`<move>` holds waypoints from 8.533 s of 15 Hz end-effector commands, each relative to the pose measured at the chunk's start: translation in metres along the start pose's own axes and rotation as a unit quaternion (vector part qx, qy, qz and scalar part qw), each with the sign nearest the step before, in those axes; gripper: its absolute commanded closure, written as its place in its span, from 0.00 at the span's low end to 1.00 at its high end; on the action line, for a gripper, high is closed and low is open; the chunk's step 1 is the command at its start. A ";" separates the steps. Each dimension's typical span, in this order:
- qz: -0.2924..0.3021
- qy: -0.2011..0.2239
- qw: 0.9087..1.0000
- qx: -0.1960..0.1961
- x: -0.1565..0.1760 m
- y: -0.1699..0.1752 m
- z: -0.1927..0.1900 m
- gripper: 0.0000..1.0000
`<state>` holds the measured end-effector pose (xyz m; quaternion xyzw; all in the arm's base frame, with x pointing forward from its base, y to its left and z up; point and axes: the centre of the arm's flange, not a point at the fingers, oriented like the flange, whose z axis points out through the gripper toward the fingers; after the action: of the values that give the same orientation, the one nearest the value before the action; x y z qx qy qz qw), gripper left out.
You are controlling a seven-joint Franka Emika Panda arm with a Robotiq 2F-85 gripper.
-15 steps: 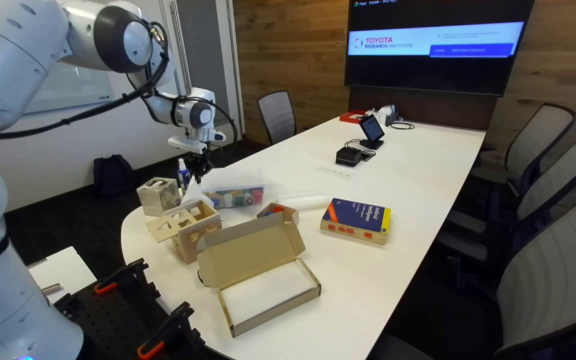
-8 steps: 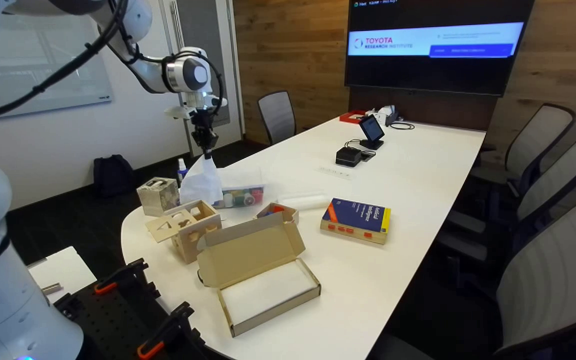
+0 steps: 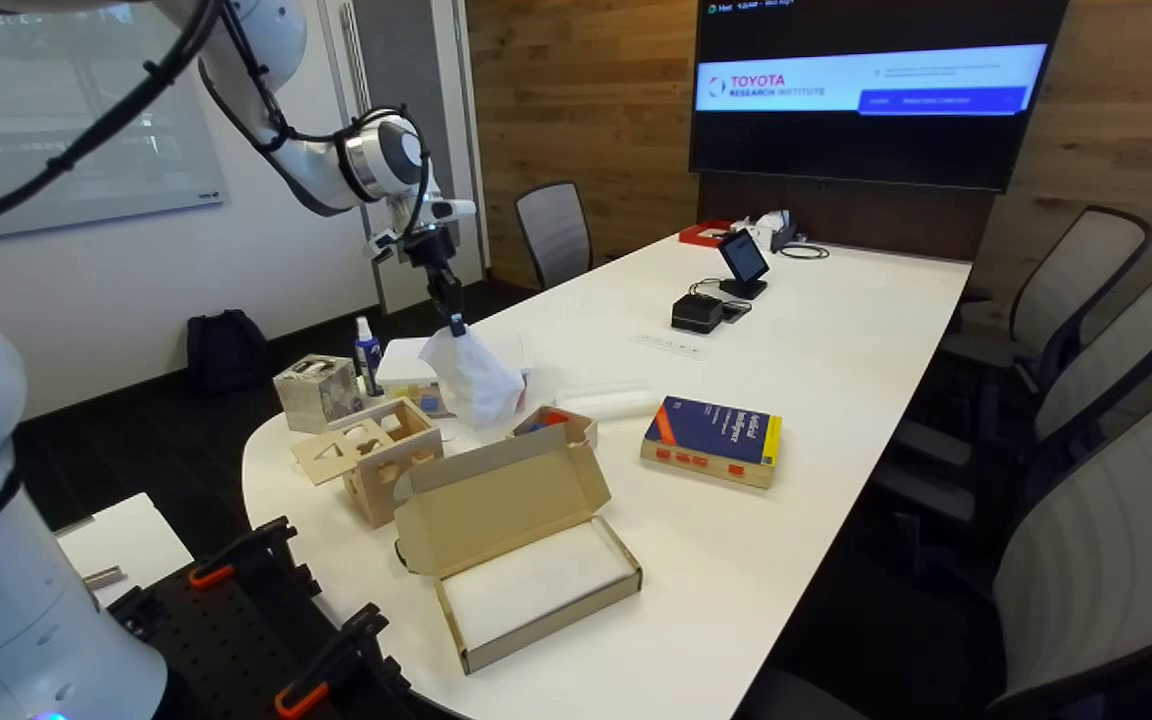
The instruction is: Use a napkin to wipe a spot on the right
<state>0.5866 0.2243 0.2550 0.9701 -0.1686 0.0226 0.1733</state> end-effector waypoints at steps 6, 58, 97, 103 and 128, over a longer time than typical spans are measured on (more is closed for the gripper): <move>0.184 -0.046 0.970 -0.155 -0.015 0.051 0.054 1.00; 0.124 -0.614 0.747 -0.224 -0.075 0.017 0.324 1.00; 0.403 -0.152 0.834 -0.345 0.063 -0.006 0.272 1.00; 0.413 -0.128 0.846 -0.311 0.078 -0.008 0.259 1.00; 0.379 -0.287 0.835 -0.276 0.022 -0.002 0.261 1.00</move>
<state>0.6326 0.1360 0.0006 0.7223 -0.5656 -0.1818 0.3539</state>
